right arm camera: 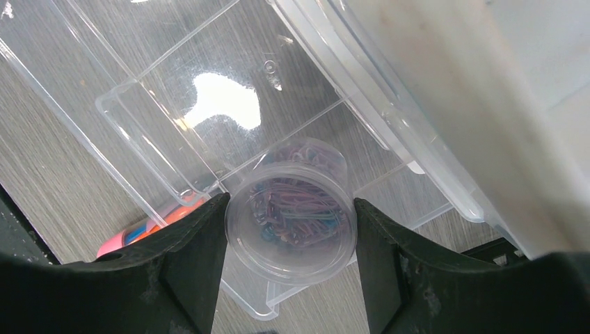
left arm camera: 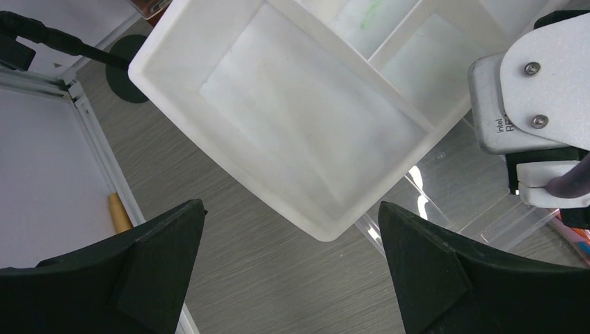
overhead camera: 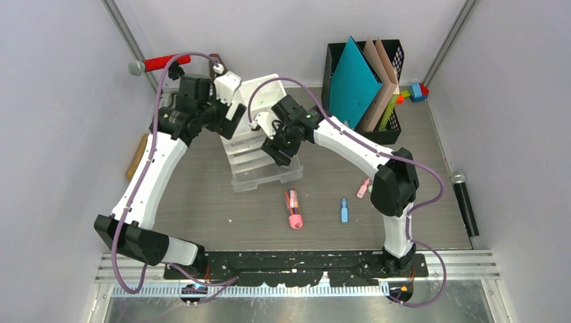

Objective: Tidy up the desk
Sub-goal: Place the stationery in the drawer.

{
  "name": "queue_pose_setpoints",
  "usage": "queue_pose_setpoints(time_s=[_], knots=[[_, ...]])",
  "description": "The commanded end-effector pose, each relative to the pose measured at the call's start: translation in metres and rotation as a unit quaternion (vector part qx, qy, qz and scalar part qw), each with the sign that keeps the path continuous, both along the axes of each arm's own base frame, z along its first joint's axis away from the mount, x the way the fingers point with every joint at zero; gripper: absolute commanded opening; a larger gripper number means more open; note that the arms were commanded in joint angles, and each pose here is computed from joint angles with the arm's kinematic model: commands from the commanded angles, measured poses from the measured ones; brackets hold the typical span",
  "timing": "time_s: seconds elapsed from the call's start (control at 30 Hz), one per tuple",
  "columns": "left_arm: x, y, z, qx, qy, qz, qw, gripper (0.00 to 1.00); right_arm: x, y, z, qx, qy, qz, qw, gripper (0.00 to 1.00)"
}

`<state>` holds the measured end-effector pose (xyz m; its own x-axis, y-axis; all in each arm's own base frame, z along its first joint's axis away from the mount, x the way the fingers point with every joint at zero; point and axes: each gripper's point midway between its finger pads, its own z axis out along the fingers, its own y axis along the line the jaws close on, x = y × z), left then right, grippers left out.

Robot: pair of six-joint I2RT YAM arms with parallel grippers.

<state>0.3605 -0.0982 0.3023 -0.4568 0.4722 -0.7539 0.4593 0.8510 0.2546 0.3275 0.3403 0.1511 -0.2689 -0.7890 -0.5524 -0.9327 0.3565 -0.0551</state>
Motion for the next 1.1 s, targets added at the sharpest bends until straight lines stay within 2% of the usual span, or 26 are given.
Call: queue_pose_setpoints(time_s=[0.0, 0.23, 0.47, 0.93, 1.07], knots=[[-0.004, 0.003, 0.01, 0.0, -0.016, -0.003, 1.0, 1.0, 0.007, 0.005, 0.017, 0.005, -0.025, 0.0, 1.0, 0.54], [-0.006, 0.003, 0.01, 0.001, -0.017, -0.006, 1.0, 1.0, 0.009, 0.005, 0.02, 0.005, -0.03, -0.006, 1.0, 0.74], [-0.007, 0.003, 0.01, 0.002, -0.017, -0.007, 1.0, 1.0, 0.009, 0.006, 0.026, 0.008, -0.033, -0.01, 0.999, 0.87], [-0.01, -0.003, 0.016, -0.015, -0.022, -0.018, 0.999, 1.0, -0.008, 0.004, 0.069, 0.051, -0.046, -0.001, 0.998, 0.87], [-0.01, -0.004, 0.018, -0.018, -0.023, -0.019, 0.999, 1.0, -0.008, 0.003, 0.062, 0.04, -0.049, 0.01, 0.998, 0.84]])
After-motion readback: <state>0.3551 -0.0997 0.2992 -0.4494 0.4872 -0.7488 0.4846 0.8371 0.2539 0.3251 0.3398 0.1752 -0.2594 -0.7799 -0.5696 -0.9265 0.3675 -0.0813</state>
